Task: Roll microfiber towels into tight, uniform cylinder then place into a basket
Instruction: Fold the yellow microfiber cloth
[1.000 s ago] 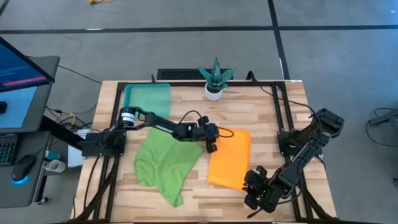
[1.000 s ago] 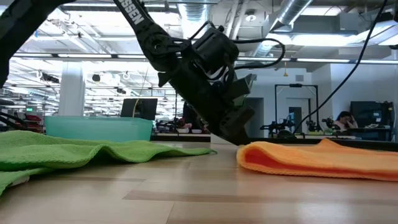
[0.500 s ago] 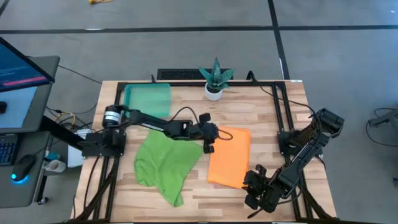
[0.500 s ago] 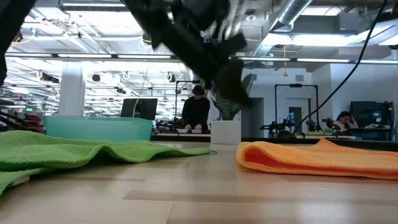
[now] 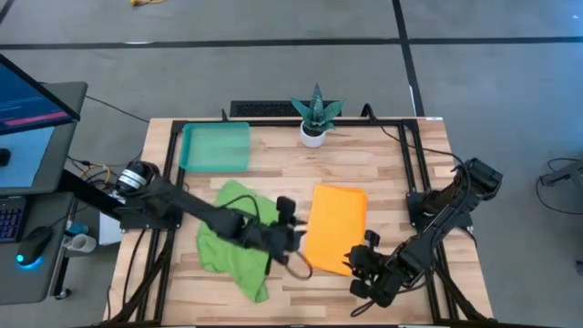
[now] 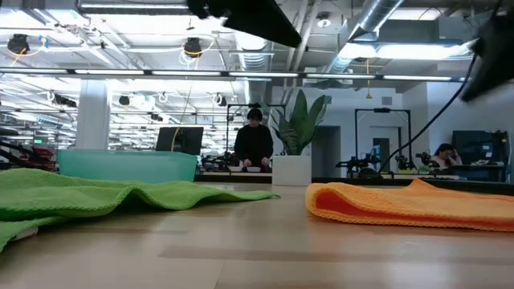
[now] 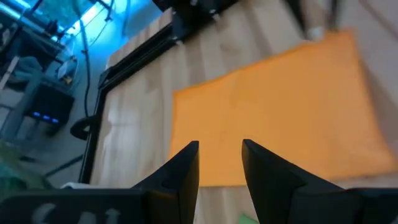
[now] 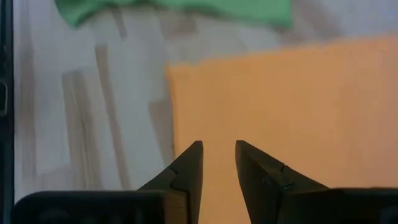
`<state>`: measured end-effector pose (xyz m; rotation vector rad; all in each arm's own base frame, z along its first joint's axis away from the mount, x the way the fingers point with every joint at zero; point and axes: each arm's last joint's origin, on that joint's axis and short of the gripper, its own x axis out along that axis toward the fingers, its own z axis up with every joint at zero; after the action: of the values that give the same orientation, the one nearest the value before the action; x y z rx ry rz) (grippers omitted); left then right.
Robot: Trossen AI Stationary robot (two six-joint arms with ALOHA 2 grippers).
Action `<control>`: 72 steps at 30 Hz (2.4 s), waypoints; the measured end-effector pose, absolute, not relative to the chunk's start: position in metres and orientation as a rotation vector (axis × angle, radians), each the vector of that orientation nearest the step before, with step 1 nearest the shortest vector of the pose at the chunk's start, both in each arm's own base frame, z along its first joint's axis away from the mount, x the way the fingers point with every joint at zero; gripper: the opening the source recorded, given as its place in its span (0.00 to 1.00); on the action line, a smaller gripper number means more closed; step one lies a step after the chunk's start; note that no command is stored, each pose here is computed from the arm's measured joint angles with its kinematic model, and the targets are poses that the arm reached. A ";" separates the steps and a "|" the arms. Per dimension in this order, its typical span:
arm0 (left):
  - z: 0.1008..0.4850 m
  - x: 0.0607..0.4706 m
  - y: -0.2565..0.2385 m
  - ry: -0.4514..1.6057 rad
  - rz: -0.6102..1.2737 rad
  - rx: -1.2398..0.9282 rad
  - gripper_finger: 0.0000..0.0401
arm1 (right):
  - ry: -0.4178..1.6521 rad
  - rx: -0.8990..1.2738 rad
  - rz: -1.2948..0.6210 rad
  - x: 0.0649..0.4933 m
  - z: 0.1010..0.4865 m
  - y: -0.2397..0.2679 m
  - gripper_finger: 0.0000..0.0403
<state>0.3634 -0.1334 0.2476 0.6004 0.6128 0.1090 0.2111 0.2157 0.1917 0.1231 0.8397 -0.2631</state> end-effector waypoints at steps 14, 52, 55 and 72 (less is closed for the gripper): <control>0.233 0.335 -0.177 0.707 -0.076 0.536 0.28 | 0.879 -0.075 -0.280 0.205 0.239 0.223 0.29; 0.123 0.402 -0.154 0.719 -0.383 0.618 0.43 | 1.224 -0.124 -0.217 0.214 0.154 0.257 0.54; 0.123 0.404 -0.147 0.729 -0.373 0.613 0.43 | 1.240 -0.149 -0.224 0.215 0.146 0.257 0.54; 0.113 0.409 -0.141 0.741 -0.333 0.593 0.43 | 1.305 -0.217 -0.345 0.217 0.123 0.246 0.38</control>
<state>0.4090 -0.1408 0.1133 0.5931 0.7408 -0.3334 0.2165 0.2462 0.1232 -0.2167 1.3051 -0.3445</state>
